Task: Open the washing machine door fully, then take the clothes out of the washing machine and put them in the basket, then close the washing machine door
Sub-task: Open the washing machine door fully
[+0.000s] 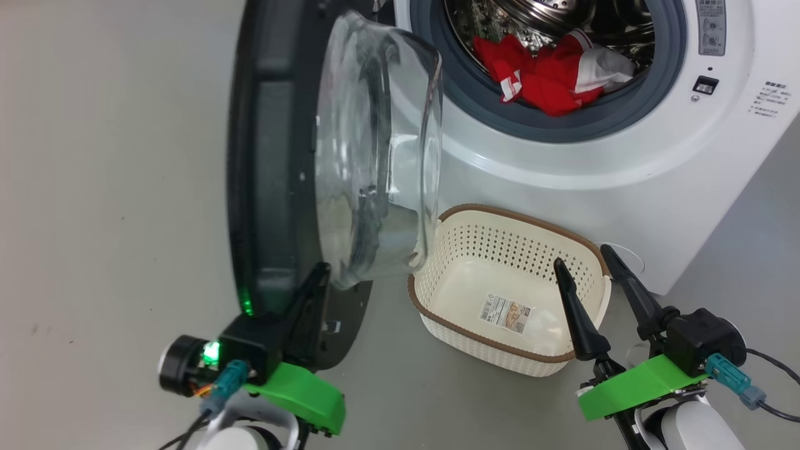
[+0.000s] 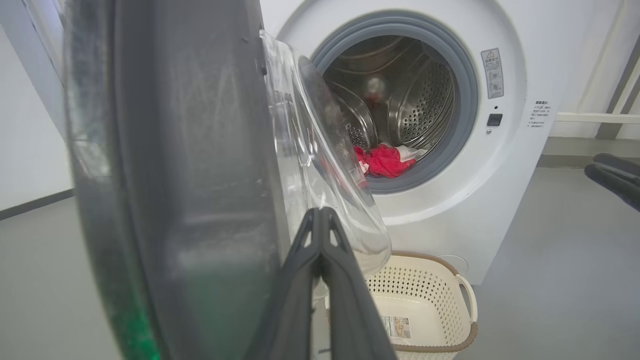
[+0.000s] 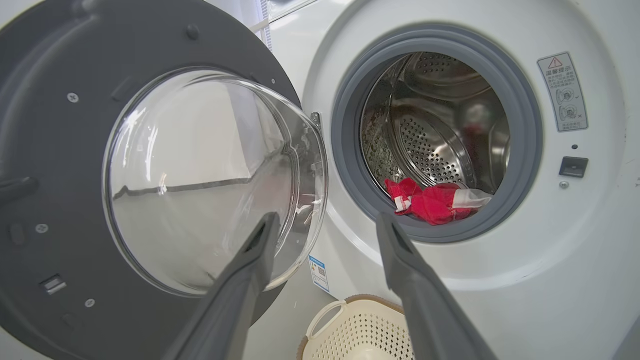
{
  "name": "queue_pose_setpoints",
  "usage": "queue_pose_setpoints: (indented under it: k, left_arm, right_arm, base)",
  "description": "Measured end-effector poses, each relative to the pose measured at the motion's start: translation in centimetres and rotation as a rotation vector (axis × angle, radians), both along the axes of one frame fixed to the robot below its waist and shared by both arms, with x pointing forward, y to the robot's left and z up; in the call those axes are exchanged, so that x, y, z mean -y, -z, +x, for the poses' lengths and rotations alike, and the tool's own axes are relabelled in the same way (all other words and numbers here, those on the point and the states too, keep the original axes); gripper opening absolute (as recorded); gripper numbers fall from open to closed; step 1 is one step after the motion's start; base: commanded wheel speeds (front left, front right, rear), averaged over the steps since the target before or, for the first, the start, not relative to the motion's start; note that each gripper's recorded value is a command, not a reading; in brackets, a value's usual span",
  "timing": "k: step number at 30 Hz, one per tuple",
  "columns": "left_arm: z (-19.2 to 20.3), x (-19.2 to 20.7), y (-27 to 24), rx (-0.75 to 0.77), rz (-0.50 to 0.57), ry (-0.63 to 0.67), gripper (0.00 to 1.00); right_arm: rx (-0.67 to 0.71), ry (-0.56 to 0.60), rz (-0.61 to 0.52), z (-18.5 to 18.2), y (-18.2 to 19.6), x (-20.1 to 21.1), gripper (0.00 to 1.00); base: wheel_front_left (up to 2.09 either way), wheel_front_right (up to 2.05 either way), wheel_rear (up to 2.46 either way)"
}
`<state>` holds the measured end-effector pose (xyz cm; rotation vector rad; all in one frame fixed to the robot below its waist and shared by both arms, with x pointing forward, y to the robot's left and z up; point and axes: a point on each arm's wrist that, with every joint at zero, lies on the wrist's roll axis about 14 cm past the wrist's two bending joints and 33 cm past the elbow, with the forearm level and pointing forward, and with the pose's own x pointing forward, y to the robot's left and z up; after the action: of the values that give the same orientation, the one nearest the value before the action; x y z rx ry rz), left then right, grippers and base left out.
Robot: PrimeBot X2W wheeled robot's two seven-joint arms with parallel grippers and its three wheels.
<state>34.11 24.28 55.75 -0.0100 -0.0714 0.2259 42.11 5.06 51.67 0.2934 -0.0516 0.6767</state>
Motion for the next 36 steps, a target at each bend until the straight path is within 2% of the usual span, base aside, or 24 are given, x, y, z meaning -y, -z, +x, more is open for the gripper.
queue_pose_setpoints:
  k: [16,36]
  left_arm:
    - [-1.0,-7.0,1.2,-0.046,0.034,-0.237,0.00]
    - [-3.4,-13.0,1.8,-0.020,0.018,-0.420,0.00]
  right_arm:
    - [-0.032,0.022,-0.016,0.6,1.7,0.8,1.00]
    - [-0.042,0.016,-0.033,0.9,2.6,0.6,1.00]
  base:
    - [0.00,0.00,0.00]
    - [0.00,0.00,0.00]
